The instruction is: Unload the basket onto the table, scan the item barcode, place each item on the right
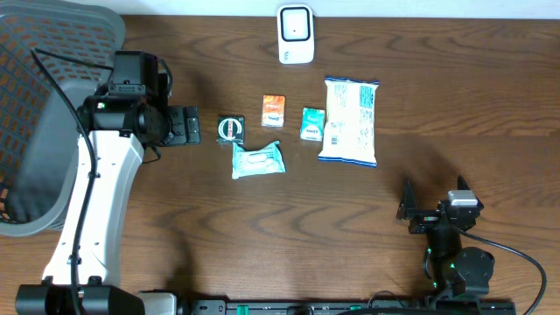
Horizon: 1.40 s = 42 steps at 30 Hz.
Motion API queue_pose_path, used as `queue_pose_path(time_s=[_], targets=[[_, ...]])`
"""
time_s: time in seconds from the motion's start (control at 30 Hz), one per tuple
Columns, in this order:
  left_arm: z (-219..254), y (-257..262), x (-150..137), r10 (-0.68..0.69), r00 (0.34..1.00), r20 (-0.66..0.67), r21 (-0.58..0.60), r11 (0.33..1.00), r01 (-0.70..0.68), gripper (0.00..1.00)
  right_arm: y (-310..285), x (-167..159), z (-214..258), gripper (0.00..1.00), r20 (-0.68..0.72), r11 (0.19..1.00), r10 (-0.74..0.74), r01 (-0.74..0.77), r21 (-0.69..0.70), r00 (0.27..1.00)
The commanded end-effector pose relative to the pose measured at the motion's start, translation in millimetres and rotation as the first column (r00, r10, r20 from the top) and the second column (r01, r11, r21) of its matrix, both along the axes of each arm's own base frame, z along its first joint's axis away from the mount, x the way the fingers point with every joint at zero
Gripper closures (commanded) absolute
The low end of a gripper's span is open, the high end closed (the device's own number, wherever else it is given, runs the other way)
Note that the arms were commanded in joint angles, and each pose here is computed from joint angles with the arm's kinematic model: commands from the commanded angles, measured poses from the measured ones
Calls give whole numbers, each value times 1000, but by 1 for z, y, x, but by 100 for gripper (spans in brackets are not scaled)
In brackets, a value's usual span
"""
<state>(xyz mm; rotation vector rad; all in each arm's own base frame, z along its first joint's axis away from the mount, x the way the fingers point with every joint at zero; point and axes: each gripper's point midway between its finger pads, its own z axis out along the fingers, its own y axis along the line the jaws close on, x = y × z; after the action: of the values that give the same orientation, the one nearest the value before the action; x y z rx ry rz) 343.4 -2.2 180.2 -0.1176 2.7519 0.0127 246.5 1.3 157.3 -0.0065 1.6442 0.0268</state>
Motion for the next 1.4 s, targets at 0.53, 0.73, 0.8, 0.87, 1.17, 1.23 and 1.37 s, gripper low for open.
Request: queue_pose_path(time_s=[0.53,0.73,0.8,0.87,1.17,1.23,1.37], targets=[[-9,5,-4,-52,998,-34,53,997,54,2,-2,0,0,1,0,1000,-6,6,-7,1000],[-9,5,-4,-52,998,-34,53,997,54,2,-2,0,0,1,0,1000,-7,7,-7,1000],[-9,5,-4,-52,998,-34,53,997,54,2,-2,0,0,1,0,1000,-7,7,-7,1000],[-9,5,-4,-52,998,-34,53,997,54,2,-2,0,0,1,0,1000,-6,6,-7,1000],[-9,5,-4,-52,998,-34,53,997,54,2,-2,0,0,1,1,1000,-6,6,-7,1000],[-9,5,-4,-52,998,-34,53,997,54,2,-2,0,0,1,1,1000,-6,6,-7,1000],[-9,5,-4,-52,998,-34,53,997,54,2,-2,0,0,1,0,1000,-6,6,-7,1000]])
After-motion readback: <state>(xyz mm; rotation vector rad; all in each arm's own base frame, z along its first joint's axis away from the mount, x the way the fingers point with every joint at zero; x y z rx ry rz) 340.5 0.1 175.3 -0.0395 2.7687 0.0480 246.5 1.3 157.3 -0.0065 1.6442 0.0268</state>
